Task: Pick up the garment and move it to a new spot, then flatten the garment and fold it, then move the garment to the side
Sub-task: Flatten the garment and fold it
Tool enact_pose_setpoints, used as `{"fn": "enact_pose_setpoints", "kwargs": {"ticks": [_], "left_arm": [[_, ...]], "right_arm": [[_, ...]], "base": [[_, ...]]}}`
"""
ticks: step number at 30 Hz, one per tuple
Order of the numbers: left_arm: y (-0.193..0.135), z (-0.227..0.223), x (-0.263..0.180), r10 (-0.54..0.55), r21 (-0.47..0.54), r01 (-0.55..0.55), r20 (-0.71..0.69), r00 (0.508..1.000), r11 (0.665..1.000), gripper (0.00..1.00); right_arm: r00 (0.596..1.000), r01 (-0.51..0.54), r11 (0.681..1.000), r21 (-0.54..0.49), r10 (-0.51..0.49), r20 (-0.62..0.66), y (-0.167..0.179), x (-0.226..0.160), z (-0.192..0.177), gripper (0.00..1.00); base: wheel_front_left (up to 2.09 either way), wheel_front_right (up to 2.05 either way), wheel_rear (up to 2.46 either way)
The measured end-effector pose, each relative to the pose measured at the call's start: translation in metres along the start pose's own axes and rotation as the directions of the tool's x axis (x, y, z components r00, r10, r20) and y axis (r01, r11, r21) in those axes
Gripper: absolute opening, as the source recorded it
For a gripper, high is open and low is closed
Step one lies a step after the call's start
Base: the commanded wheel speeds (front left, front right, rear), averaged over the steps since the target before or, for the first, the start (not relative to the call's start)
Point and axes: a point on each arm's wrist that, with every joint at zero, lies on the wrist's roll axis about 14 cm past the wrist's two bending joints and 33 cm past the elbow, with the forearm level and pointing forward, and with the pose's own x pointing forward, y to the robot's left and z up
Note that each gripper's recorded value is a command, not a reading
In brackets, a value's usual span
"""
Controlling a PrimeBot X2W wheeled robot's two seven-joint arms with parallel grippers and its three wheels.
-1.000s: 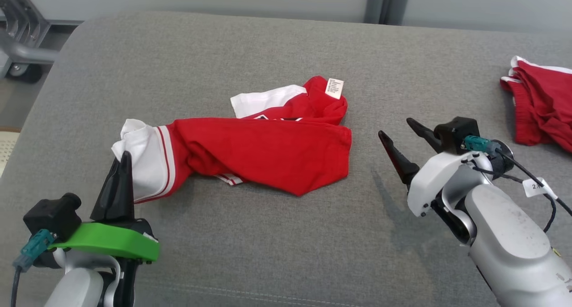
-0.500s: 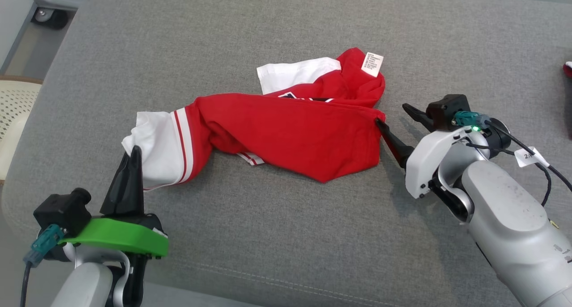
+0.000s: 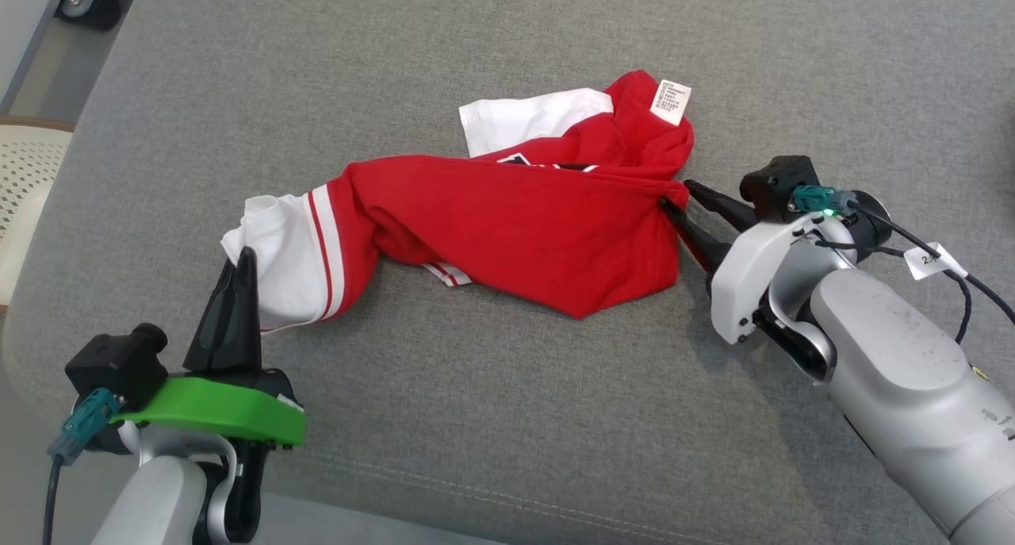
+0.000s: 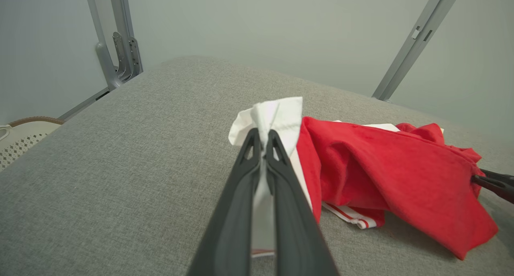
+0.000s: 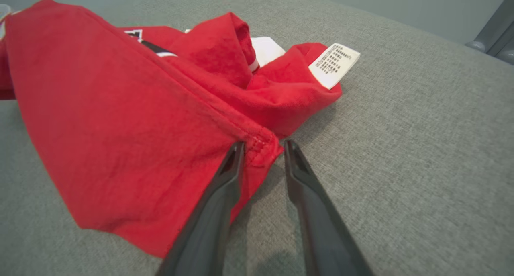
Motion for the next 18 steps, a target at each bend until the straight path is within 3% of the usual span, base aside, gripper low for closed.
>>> {"fn": "enact_pose_setpoints", "kwargs": {"ticks": [3,7,9,10,18], "left_arm": [[0.0,-0.001,0.0,0.0,0.0,0.0,-0.001,1.0,1.0,0.0],[0.0,-0.002,0.001,0.0,0.002,0.0,-0.004,1.0,1.0,0.0],[0.0,-0.002,0.002,0.002,0.003,-0.002,-0.006,1.0,1.0,0.0],[0.001,-0.003,0.002,0.003,0.003,-0.003,-0.007,1.0,1.0,0.0],[0.006,0.001,0.005,0.018,0.011,-0.018,0.006,1.0,1.0,0.0]], "right_arm": [[1.0,-0.005,1.0,-0.001,0.005,0.014,0.0,0.002,0.004,0.39],[1.0,-0.021,1.0,0.011,0.021,0.008,0.003,0.003,0.002,0.33],[1.0,-0.028,1.0,0.006,0.028,0.005,0.004,0.003,0.001,0.15],[0.999,-0.032,0.999,0.003,0.032,0.003,0.005,0.003,0.0,0.0],[0.997,-0.049,0.999,-0.017,0.05,0.059,0.007,-0.001,0.01,0.0]], "base": [[0.0,0.0,0.0],[0.0,0.0,0.0],[0.0,0.0,0.0],[0.0,0.0,0.0],[0.0,0.0,0.0]]}}
